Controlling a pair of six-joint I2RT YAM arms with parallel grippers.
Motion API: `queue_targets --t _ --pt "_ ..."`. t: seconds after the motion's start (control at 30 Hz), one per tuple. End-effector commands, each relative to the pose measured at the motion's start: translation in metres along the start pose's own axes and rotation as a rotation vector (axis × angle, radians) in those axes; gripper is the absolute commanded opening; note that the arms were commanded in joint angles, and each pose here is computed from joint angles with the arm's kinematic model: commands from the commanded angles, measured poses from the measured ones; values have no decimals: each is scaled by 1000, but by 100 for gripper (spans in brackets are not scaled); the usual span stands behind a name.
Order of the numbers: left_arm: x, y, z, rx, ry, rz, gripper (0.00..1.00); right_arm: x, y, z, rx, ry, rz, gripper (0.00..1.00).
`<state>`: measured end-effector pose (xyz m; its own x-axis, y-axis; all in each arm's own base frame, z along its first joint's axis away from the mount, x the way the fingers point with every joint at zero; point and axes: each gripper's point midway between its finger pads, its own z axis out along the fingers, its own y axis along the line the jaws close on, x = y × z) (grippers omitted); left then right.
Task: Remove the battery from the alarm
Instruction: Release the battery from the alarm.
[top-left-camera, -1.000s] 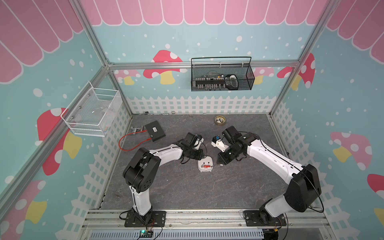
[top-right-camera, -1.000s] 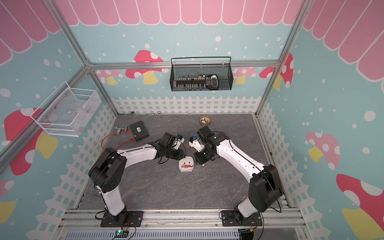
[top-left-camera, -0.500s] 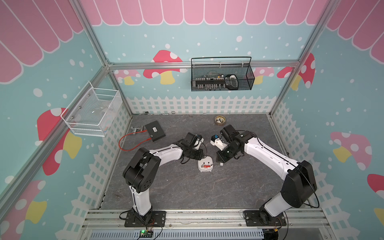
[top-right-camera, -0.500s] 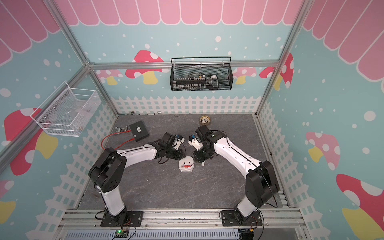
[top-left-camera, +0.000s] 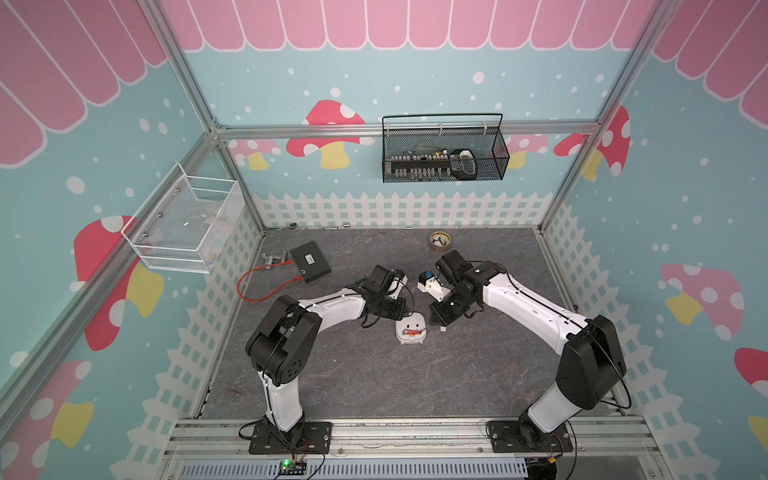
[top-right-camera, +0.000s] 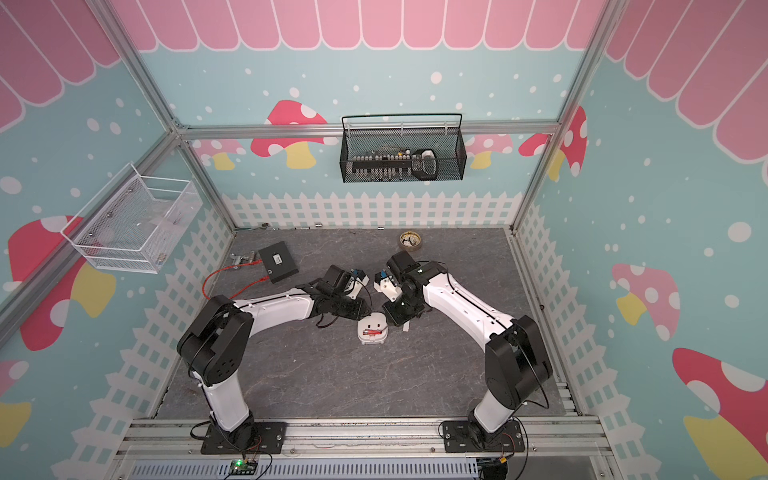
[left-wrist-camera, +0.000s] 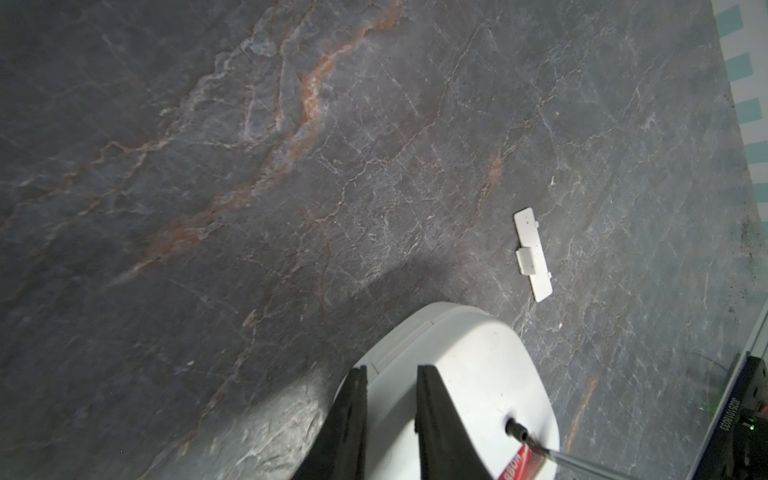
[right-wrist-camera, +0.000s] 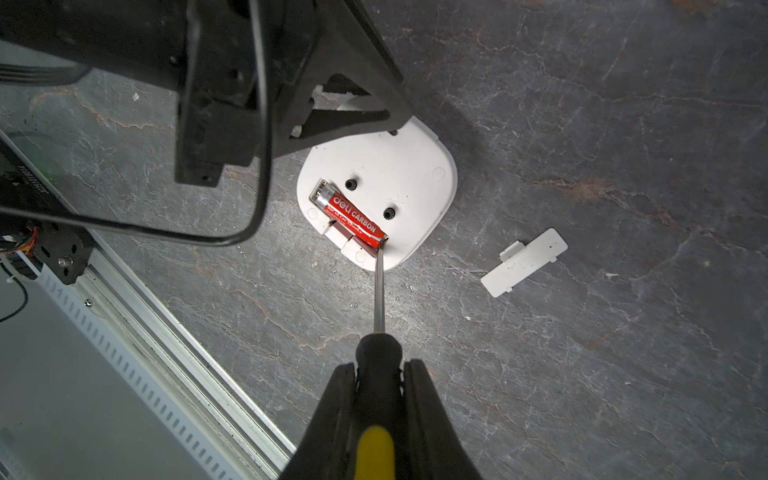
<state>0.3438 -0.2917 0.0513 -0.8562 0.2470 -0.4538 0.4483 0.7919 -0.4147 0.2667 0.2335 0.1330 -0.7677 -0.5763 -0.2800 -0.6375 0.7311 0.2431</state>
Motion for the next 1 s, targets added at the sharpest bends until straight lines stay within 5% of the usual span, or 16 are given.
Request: queue_targets --t 0.0,0.5,0.97 --pt "57 23 13 -94 184 -28 23 0 4 7 -7 17 -12 0" --pt "55 23 12 -97 180 -25 23 -14 16 7 -26 -14 -36 0" --pt "54 22 11 -96 177 -24 23 -22 -3 -29 131 -73 -2 0"
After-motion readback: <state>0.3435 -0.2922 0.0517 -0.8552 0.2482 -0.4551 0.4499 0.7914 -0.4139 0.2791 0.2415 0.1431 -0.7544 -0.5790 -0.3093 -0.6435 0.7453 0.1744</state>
